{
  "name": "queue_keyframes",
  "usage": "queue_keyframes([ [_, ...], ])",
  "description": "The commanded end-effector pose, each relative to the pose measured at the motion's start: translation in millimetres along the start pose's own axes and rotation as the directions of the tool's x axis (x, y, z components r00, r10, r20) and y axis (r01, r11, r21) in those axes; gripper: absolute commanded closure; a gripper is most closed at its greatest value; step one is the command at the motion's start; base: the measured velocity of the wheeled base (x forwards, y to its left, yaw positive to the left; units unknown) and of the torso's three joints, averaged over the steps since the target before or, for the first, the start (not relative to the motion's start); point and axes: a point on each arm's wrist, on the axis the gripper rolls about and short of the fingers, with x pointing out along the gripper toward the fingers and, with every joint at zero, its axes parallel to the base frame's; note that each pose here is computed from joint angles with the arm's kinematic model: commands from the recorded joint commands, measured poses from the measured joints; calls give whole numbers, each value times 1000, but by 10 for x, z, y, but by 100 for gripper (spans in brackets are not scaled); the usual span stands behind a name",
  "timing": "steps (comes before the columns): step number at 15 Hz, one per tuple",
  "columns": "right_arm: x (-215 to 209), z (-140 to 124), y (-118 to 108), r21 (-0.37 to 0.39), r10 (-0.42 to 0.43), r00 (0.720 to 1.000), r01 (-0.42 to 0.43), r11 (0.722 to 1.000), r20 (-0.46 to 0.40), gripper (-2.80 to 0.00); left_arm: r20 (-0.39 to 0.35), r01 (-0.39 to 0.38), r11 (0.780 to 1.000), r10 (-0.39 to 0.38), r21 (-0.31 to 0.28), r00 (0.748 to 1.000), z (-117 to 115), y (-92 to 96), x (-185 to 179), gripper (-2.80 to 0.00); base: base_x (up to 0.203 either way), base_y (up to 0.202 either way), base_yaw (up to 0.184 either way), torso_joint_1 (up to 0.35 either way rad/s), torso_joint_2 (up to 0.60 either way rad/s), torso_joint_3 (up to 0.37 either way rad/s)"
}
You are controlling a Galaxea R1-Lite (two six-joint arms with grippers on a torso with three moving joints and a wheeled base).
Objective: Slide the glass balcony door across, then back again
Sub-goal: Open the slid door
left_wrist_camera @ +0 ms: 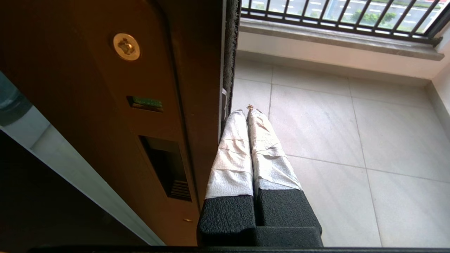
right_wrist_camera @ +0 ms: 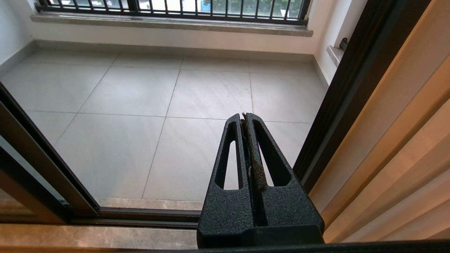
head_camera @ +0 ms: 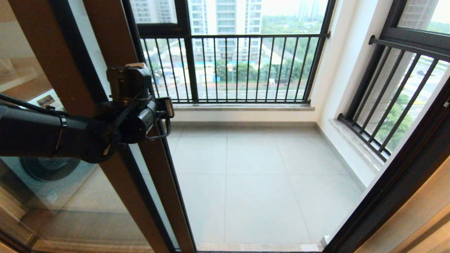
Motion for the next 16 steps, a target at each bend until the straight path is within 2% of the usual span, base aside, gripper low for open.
queue_keyframes([
  [1,1,0,0,-1,1,1000,-1,1000,-1,0,-2,-25,1000,25,-1,1000,-17,48,50,0,0,0,0,0,0,0],
  [13,1,0,0,-1,1,1000,-1,1000,-1,0,4,-41,999,41,-4,999,3,117,86,0,0,0,0,0,0,0],
  [16,1,0,0,-1,1,1000,-1,1000,-1,0,29,-32,999,33,-17,999,59,105,55,0,0,0,0,0,0,0],
])
